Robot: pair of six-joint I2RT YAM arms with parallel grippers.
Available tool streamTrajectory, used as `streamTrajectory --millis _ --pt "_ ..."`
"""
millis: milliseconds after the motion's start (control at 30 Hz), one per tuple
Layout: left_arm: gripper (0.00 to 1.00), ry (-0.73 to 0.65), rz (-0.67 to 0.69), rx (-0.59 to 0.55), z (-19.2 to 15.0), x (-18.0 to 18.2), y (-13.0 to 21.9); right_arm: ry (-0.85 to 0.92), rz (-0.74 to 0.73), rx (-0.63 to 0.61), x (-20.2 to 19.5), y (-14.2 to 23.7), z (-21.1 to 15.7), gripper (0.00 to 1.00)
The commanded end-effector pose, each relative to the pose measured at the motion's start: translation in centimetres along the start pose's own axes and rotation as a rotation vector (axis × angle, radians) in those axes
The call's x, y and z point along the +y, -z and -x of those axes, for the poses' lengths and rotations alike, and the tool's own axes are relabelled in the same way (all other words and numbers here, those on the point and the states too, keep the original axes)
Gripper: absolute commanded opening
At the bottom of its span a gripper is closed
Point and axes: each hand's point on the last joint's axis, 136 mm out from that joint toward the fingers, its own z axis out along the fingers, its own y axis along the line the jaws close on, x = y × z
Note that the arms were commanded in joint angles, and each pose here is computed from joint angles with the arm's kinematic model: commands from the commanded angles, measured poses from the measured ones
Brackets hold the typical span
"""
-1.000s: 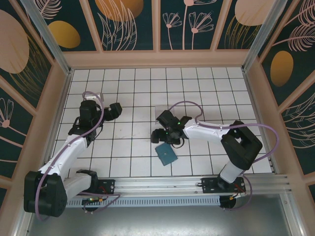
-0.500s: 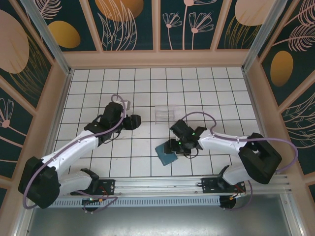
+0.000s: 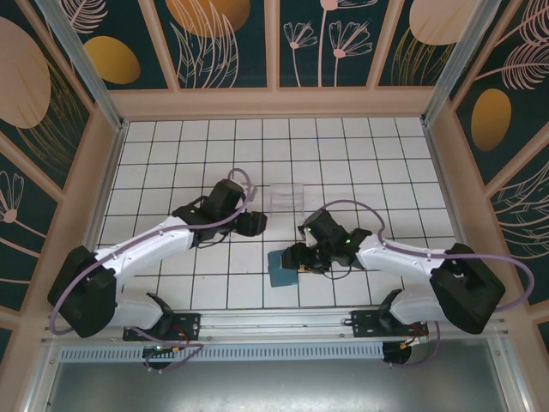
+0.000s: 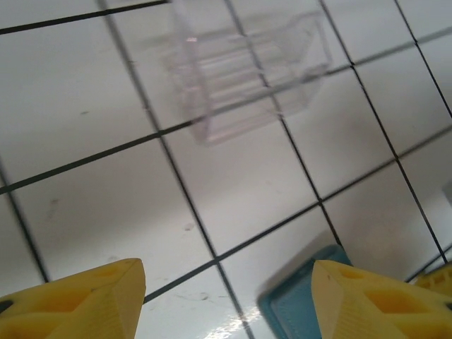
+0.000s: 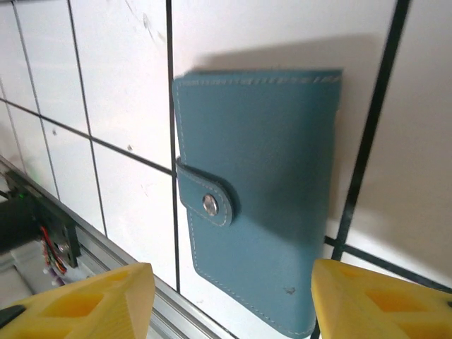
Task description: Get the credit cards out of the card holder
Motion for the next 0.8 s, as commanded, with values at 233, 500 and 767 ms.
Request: streamTrajectory --millis 233,500,767 --pt "0.52 -0.541 -0.251 0.099 -4.0 -7.3 0.3 -0.067 -0.03 -0.105 -4.3 2.3 2.1 0.61" --pt "0.47 -0.911 -0.359 -0.034 -5.2 -8.3 1.5 -0.04 -0.05 -0.108 -4.4 2.1 3.2 0.61" --pt "0.47 -0.945 -0.433 0.007 -8.0 -8.7 -0.1 -0.028 -0.005 -0.06 -3.5 0.8 3.6 0.6"
